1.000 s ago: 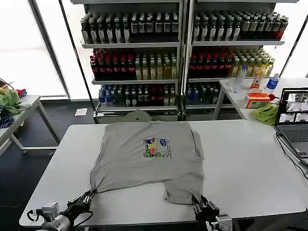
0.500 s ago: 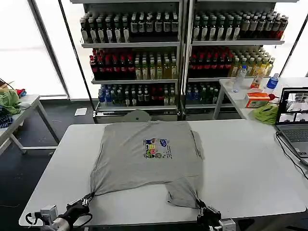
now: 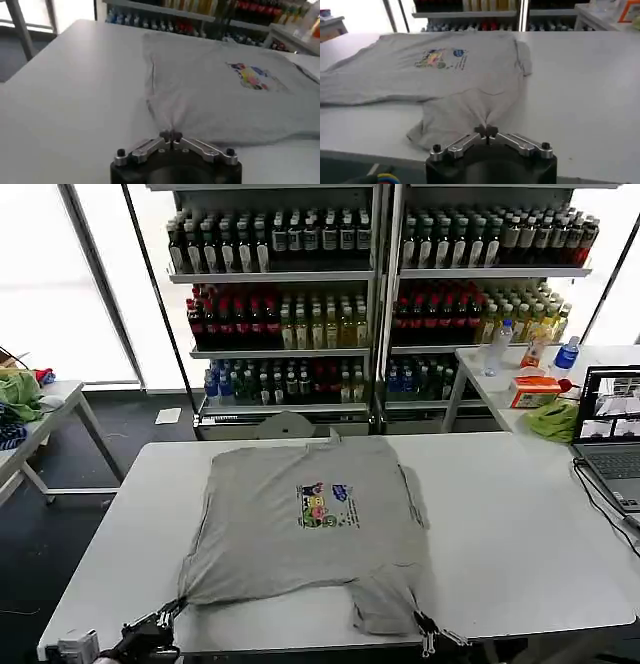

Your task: Fold and organize the clothes.

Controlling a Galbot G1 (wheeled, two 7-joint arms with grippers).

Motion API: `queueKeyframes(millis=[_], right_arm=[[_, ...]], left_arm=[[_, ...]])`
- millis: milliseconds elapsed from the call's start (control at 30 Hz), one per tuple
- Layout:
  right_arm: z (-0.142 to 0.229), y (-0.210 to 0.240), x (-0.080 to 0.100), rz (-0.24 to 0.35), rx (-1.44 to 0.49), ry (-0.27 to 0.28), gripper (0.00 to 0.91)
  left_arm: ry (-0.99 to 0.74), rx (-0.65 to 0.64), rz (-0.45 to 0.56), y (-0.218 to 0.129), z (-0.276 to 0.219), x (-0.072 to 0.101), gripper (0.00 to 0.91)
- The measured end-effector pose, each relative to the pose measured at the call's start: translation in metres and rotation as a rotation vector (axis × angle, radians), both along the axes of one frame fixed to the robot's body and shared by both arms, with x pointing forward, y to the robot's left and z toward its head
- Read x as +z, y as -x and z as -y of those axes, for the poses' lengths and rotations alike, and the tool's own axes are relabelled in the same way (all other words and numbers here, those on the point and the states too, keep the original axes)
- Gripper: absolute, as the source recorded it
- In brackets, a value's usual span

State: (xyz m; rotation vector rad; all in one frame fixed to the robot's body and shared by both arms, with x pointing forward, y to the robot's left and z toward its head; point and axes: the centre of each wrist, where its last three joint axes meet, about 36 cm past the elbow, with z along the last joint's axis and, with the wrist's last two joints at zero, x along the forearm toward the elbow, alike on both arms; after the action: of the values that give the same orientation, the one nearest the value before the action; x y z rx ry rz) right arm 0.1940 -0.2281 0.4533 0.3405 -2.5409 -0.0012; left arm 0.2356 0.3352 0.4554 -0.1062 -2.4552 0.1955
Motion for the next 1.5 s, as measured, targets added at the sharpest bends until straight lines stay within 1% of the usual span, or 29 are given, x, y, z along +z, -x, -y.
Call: queueKeyframes(millis=[167,433,600,867,1033,1200,1267,1500], right_arm=[[-0.001,0.002,0.005,0.024,-0.011,-0.033,0.0],[-0.003,-0.017,0.012,0.099,-0.042,-0.072,0.0],[-0.006,-0.036,0.014,0.149,-0.056,-0.092,0.0],[-0.012,-0.074,0.016,0.222,-0.072,-0.109,0.0],[-0.014,-0.104,0.015,0.268,-0.075,-0.1,0.0],[-0.014,-0.135,0.011,0.297,-0.077,-0.082,0.0],[-0.015,-0.149,0.007,0.304,-0.084,-0.074,0.0],[-0.019,-0.195,-0.006,0.318,-0.103,-0.038,0.0]], left_arm=[[-0.015,0.0,0.004,0.006,-0.006,0.01,0.01],[-0.036,-0.027,0.023,-0.003,-0.013,0.017,0.01],[-0.049,-0.057,0.053,-0.021,-0.019,0.022,0.01],[-0.049,-0.104,0.112,-0.062,-0.03,0.03,0.01],[-0.038,-0.118,0.137,-0.088,-0.034,0.03,0.01],[-0.017,-0.123,0.156,-0.114,-0.035,0.028,0.01],[-0.007,-0.121,0.162,-0.125,-0.035,0.026,0.0],[0.015,-0.111,0.161,-0.164,-0.032,0.012,0.01]])
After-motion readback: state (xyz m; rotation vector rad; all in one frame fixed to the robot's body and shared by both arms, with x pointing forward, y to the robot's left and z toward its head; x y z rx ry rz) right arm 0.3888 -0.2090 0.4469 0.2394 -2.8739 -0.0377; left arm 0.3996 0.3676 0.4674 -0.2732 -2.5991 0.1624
